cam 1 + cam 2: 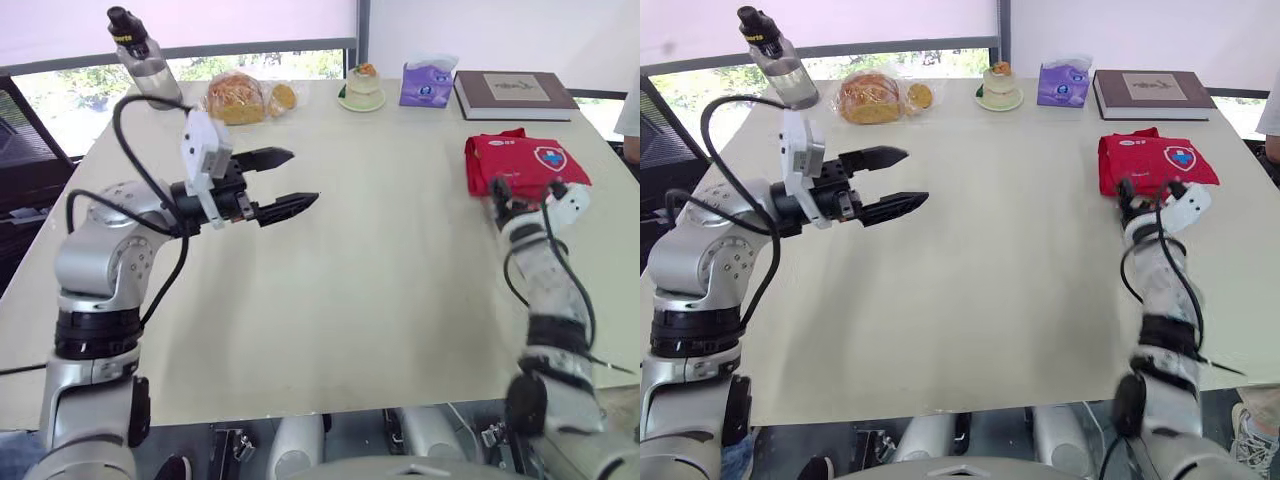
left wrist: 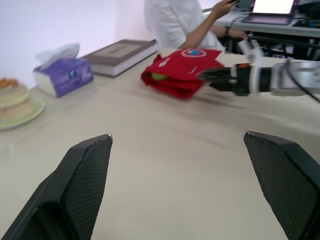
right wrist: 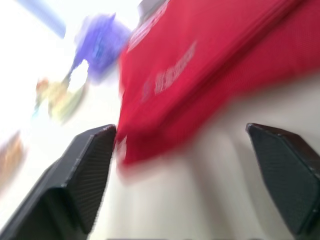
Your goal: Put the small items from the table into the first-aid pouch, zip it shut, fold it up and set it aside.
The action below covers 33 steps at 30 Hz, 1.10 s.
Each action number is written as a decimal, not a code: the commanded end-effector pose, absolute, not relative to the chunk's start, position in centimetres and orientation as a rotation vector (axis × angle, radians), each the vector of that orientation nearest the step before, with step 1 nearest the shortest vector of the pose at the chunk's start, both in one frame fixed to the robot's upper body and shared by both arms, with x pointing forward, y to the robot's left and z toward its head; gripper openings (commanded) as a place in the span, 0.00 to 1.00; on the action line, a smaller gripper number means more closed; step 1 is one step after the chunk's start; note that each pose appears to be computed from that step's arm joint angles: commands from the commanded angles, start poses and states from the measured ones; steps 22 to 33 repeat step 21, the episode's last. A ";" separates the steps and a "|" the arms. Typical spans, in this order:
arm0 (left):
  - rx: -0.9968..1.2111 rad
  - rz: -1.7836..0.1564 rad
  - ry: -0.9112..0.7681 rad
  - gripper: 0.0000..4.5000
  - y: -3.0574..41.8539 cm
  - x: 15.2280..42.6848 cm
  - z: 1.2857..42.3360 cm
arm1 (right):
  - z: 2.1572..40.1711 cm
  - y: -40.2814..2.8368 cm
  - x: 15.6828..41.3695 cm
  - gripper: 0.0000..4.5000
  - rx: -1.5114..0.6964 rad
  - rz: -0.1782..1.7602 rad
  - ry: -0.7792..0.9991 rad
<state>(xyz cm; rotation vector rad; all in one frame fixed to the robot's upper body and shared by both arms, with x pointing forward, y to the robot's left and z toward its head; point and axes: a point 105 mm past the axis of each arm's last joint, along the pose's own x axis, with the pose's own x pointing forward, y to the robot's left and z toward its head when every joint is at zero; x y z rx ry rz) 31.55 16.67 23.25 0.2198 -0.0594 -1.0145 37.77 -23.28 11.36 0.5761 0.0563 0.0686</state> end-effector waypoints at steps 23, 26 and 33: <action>0.134 -0.779 0.187 1.00 20.0 23.8 12.5 | 13.3 -25.0 22.3 0.98 -0.186 0.861 0.013; 0.134 -0.779 0.187 1.00 20.0 23.8 12.5 | 13.3 -25.0 22.3 0.98 -0.186 0.861 0.013; 0.134 -0.779 0.187 1.00 20.0 23.8 12.5 | 13.3 -25.0 22.3 0.98 -0.186 0.861 0.013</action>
